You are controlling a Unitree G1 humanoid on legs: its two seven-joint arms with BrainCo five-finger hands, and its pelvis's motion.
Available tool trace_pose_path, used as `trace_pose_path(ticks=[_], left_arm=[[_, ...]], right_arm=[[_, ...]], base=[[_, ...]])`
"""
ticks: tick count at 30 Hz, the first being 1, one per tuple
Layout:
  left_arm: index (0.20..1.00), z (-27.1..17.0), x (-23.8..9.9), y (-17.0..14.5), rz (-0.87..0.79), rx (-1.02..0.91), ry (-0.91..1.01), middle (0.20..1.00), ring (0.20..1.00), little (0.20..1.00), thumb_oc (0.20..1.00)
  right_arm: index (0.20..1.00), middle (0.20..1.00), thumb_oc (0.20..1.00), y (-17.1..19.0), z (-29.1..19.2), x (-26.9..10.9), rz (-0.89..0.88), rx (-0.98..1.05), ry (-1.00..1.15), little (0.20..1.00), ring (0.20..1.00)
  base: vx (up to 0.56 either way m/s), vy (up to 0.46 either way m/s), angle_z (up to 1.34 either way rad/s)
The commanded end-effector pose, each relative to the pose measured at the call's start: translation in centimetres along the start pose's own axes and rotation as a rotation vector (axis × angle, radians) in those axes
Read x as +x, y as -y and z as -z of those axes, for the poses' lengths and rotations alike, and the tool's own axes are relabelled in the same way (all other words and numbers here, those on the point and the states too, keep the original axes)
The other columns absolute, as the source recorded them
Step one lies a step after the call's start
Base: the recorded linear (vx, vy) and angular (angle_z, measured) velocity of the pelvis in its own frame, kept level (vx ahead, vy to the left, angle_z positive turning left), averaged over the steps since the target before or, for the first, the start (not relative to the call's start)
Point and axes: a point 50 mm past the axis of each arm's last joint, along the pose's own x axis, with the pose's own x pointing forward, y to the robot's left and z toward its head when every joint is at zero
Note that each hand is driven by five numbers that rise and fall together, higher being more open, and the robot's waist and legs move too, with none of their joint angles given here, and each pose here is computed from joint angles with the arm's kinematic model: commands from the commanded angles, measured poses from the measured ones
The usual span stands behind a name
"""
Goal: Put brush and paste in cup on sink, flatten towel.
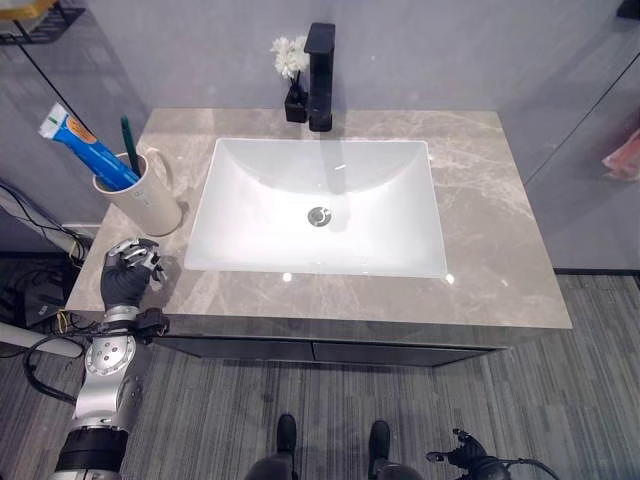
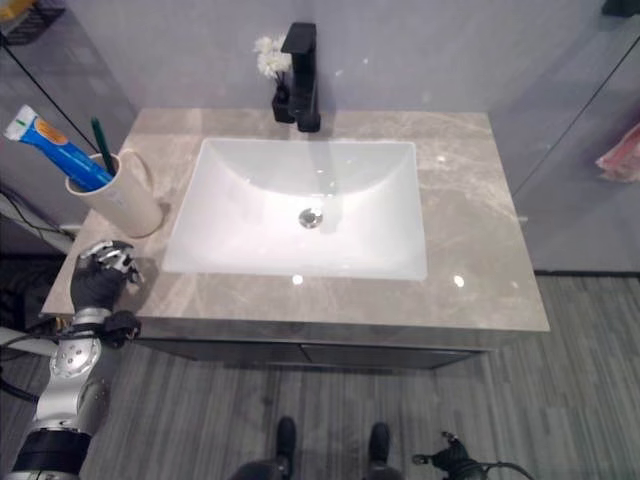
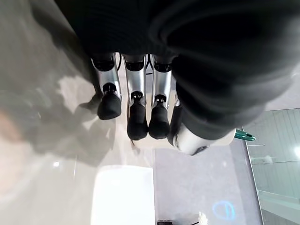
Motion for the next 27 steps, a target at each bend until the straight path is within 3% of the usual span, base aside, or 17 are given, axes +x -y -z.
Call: trace_pose_path(ticks=[1,6,15,27], left_arm=[[0.2,-3.5,2.8,-0.6,-0.039,-0.076,0.134,0.2,0.2,0.2,0.2],[0.2,-4.7,3.9,-2.0,-0.105,-0.061,0.158,0.2,0.2,0.2,0.2],[0.2,-6.7,6.4,-0.8,-0.144,-0.083,0.224,0.2,0.2,0.2,0.2],[0.2,-9.3,9.3,-1.6,-0.223,-0.049,0.236,0.2,0.2,0.2,0.2]], right_arm=[[1.0,1.0,1.0,1.7,-2.4,0.5,0.056,-0.055,0.067,1.0,1.0],[1.0,1.0,1.0,1.7,-3.6,0.6,0.056,-0.074,0.111,1.0,1.0],[1.0,1.0,1.0,1.3,-4.9,0.6,0.056,-0.075,0.154,1.0,1.0],[1.0,1.0,1.0,1.0,-6.7,0.5,0.047,-0.103,0.226,1.0,1.0]], base=[[0.0,0.0,0.0],[0.02,0.003,-0.11],[0.0,-0.001,0.0],[0.0,0.001,-0.04]])
